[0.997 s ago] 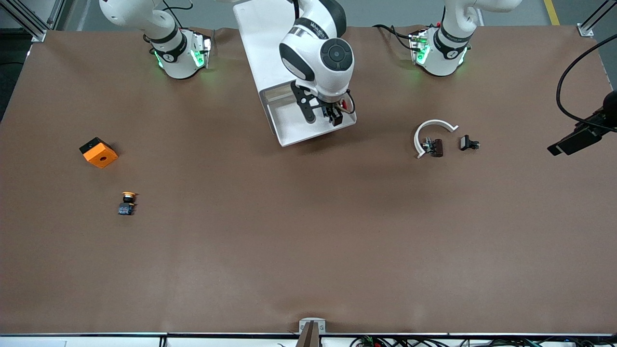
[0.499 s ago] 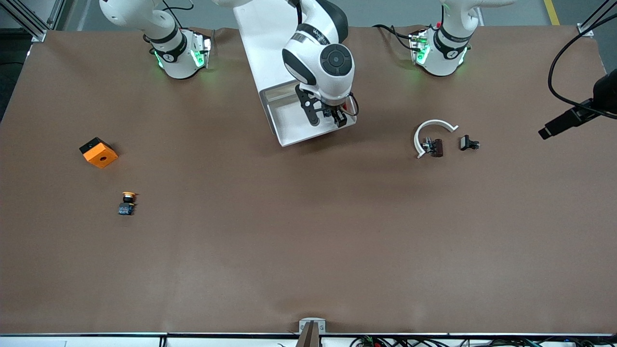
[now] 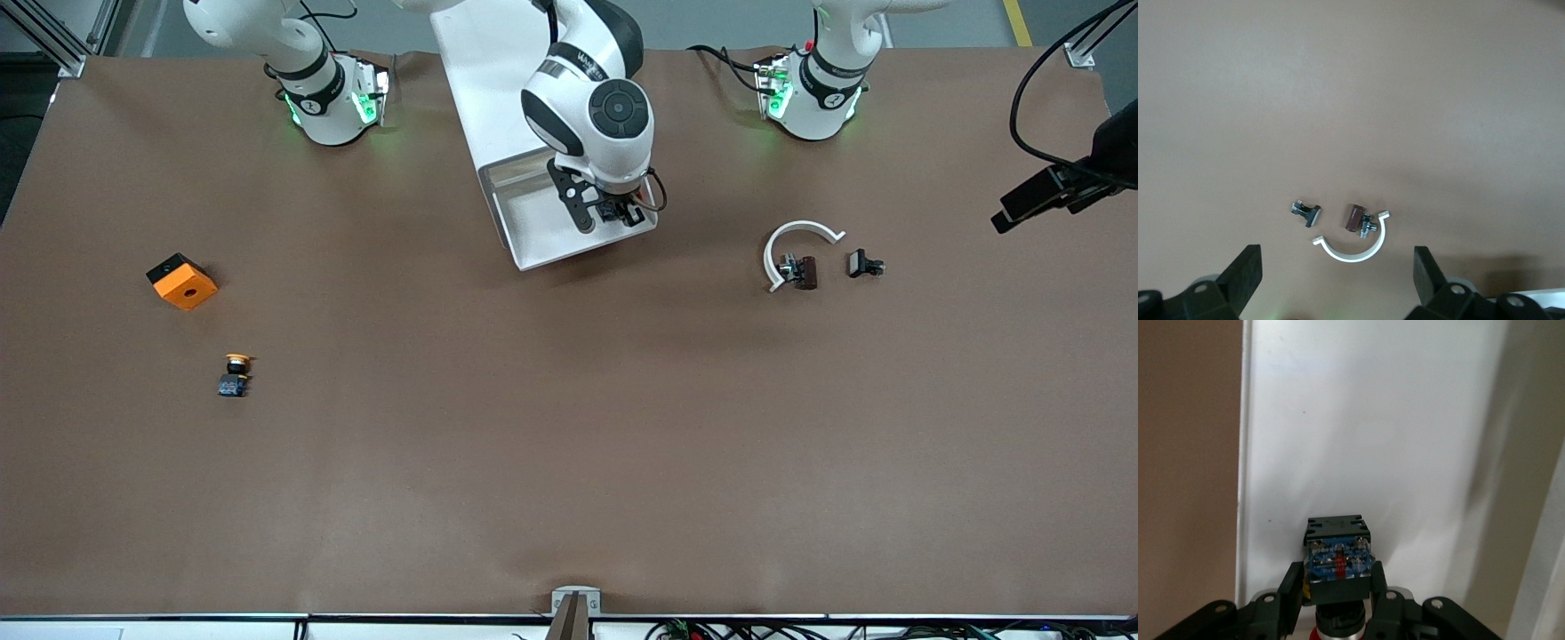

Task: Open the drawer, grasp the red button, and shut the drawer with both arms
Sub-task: 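Grasp the red push button inside the drawer with the right gripper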

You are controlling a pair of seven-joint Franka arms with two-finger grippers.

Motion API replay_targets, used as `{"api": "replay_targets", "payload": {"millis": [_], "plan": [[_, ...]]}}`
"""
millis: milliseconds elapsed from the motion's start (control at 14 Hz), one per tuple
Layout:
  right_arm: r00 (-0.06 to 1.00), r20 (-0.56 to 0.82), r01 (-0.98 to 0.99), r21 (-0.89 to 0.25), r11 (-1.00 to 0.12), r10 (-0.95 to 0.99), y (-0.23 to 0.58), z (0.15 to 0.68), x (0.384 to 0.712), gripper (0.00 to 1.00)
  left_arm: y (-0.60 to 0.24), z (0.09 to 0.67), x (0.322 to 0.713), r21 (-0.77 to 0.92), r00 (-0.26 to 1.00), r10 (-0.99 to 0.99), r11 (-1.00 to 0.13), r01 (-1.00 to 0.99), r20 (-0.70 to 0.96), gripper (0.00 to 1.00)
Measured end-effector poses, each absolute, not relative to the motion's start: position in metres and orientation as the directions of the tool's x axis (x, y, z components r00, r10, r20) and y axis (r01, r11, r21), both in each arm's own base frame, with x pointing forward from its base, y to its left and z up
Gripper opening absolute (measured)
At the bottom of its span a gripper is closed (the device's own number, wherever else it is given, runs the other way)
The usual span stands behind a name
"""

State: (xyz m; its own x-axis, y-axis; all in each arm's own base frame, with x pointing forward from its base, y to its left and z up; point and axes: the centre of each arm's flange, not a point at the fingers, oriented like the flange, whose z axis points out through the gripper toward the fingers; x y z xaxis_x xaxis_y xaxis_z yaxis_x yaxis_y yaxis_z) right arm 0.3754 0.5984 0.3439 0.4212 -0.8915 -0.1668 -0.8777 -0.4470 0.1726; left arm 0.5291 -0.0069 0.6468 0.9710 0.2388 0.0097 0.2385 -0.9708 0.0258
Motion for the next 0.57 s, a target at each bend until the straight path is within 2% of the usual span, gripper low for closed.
{"api": "replay_targets", "payload": {"millis": [285,570], "plan": [[0.469,-0.183,-0.85,0.173,-0.498,-0.864,0.591,0.368,0.394,0.44,-0.018,0.646,0.526,0.02,0.979,0.205,-0.979,0.205,0.011,1.0],[0.733,-0.273,-0.609,0.146,-0.78,-0.623,0.554,0.4,0.436,0.44,-0.028,0.621,0.539,0.017,0.982,0.188,-0.982,0.188,-0.006,1.0]]}}
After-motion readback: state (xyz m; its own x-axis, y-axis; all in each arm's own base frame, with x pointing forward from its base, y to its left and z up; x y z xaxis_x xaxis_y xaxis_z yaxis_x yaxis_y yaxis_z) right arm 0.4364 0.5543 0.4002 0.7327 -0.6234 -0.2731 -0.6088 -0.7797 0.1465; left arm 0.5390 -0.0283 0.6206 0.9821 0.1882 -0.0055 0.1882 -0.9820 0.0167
